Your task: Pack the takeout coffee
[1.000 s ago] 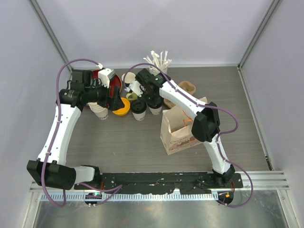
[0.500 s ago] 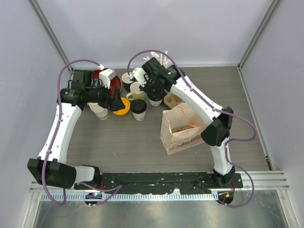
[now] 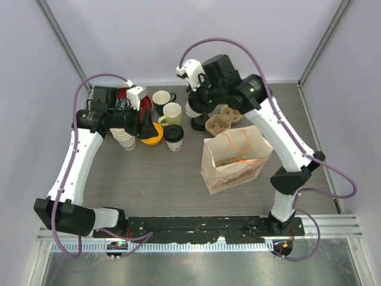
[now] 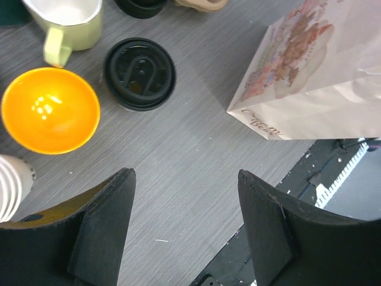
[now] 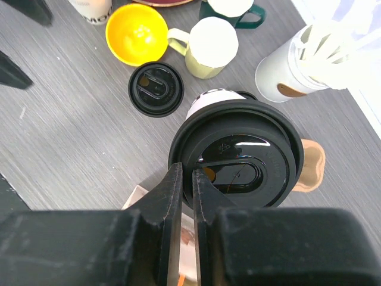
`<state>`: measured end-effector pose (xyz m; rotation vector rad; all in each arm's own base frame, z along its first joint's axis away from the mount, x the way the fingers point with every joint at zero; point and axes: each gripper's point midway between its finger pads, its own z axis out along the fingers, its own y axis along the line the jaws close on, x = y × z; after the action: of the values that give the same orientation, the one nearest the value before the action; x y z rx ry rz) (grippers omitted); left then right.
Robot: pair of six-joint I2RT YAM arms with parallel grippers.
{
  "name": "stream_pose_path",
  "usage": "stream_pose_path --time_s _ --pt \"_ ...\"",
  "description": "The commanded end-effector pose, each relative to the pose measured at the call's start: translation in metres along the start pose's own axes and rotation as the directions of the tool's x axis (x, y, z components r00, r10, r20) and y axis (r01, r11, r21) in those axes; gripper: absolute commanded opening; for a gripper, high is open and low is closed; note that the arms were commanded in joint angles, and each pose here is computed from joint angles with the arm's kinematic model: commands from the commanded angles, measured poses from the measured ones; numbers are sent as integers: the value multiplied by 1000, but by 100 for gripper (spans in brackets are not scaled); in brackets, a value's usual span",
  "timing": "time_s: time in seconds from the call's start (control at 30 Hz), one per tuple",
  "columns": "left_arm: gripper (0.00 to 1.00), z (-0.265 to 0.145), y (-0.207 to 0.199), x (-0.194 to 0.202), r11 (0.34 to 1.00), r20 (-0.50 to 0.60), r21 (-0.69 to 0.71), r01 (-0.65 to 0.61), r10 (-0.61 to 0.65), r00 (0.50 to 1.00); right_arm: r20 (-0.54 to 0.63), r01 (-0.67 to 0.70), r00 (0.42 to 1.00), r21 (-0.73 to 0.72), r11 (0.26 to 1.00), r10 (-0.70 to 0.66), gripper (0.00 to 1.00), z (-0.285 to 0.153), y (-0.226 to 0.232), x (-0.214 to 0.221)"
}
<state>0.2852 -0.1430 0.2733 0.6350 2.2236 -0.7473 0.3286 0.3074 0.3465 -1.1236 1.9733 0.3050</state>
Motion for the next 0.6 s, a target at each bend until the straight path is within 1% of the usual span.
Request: stream_pose_path --time_s 0.0,0.03,0.1,0.17,0.23,0.27,0.3,0.33,0.37,0.4,0.43,0.47,0.5,0.53,0.57 --pt "73 2 -27 -12 997 25 55 -58 56 998 189 -99 978 58 993 86 1 -86 -8 -32" --pt "73 8 -37 -11 994 9 54 -95 95 995 231 -120 968 63 991 102 1 -108 -7 -35" --pt "73 14 -51 -17 987 1 69 -145 145 989 244 -144 963 105 984 114 1 -127 -12 -29" --pt "74 22 -74 -20 976 -9 111 -189 191 982 283 -173 950 120 978 133 1 -157 -12 -23" --pt "74 29 -95 -35 965 13 146 -217 217 976 303 -195 941 125 973 149 1 -178 -10 -16" --pt "74 32 -99 -45 964 38 134 -228 225 974 323 -223 930 127 967 173 1 -195 -8 -9" --pt "74 33 -108 -56 964 64 137 -229 222 973 332 -233 926 124 965 181 1 -202 -7 -5" --pt "74 43 -120 -57 955 61 160 -249 242 968 335 -242 922 114 963 192 1 -207 -4 0" --pt "75 48 -125 -63 955 74 154 -254 246 967 319 -248 925 100 964 205 1 -208 1 8" --pt "76 48 -136 -72 953 95 167 -254 240 966 339 -268 914 89 959 224 1 -222 4 13" --pt "77 52 -149 -73 945 94 190 -267 253 963 337 -272 913 80 959 231 1 -226 7 18" --pt "77 67 -151 -72 945 70 199 -259 250 966 320 -275 917 72 959 239 1 -229 11 25" --pt "78 68 -157 -79 943 83 201 -265 253 964 328 -286 911 64 956 250 1 -237 13 29" --pt "78 76 -165 -78 938 72 218 -270 260 963 319 -284 913 55 957 253 1 -239 16 32" --pt "79 88 -166 -73 940 38 224 -259 257 966 298 -279 920 40 959 255 1 -240 21 38"
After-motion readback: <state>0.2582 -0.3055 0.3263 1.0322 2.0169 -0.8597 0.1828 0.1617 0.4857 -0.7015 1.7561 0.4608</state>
